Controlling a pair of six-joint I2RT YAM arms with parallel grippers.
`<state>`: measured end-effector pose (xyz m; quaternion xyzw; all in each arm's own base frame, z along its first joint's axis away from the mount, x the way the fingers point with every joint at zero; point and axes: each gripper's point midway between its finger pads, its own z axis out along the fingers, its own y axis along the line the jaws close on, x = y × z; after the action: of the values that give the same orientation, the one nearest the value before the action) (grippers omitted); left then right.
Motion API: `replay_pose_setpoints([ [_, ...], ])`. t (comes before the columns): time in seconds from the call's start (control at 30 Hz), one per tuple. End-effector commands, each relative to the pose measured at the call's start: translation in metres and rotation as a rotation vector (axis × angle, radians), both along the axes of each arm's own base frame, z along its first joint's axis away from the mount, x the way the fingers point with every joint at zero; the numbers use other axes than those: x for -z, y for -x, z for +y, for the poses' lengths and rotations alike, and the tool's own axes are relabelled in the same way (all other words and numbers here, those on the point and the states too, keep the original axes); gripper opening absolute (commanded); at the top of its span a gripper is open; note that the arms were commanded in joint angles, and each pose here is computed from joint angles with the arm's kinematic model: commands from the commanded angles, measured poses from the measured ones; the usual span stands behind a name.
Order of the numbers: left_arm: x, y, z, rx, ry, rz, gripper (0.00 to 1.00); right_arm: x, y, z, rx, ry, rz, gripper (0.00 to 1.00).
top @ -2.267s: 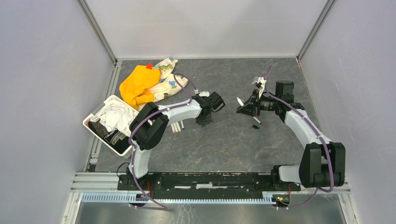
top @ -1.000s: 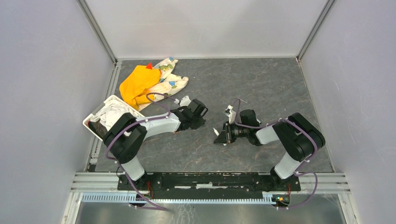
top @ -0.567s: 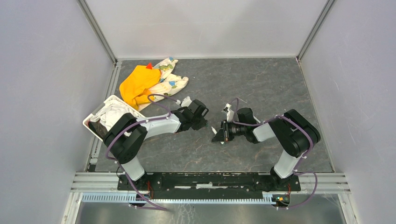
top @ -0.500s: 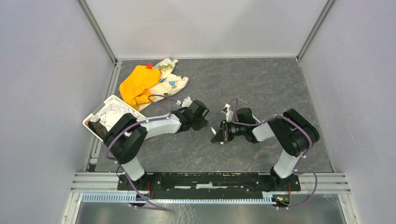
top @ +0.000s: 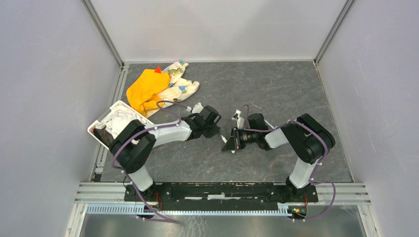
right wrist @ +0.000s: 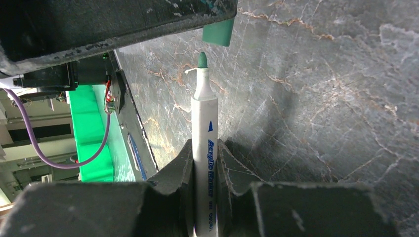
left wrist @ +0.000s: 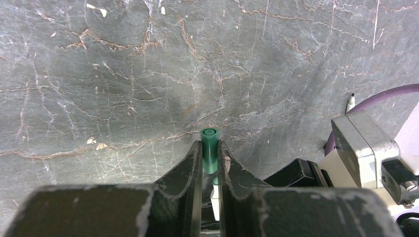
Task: Insert the pens into the pen caps
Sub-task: Insert the pen cap onto the pen.
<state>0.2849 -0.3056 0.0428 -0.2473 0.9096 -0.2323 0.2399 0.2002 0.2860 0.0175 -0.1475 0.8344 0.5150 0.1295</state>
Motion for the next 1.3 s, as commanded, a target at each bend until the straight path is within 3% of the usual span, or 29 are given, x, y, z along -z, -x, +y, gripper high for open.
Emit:
replay_pose_setpoints([
  [0.0, -0.015, -0.003, -0.004, -0.032, 0.044, -0.021, 0.02, 0.006, -0.002, 0.0, 0.016, 0.035, 0.032, 0.0],
  [1.27, -0.022, 0.004, -0.006, -0.022, 0.043, -0.027, 0.02, 0.013, -0.011, -0.003, 0.054, 0.097, 0.041, 0.0],
])
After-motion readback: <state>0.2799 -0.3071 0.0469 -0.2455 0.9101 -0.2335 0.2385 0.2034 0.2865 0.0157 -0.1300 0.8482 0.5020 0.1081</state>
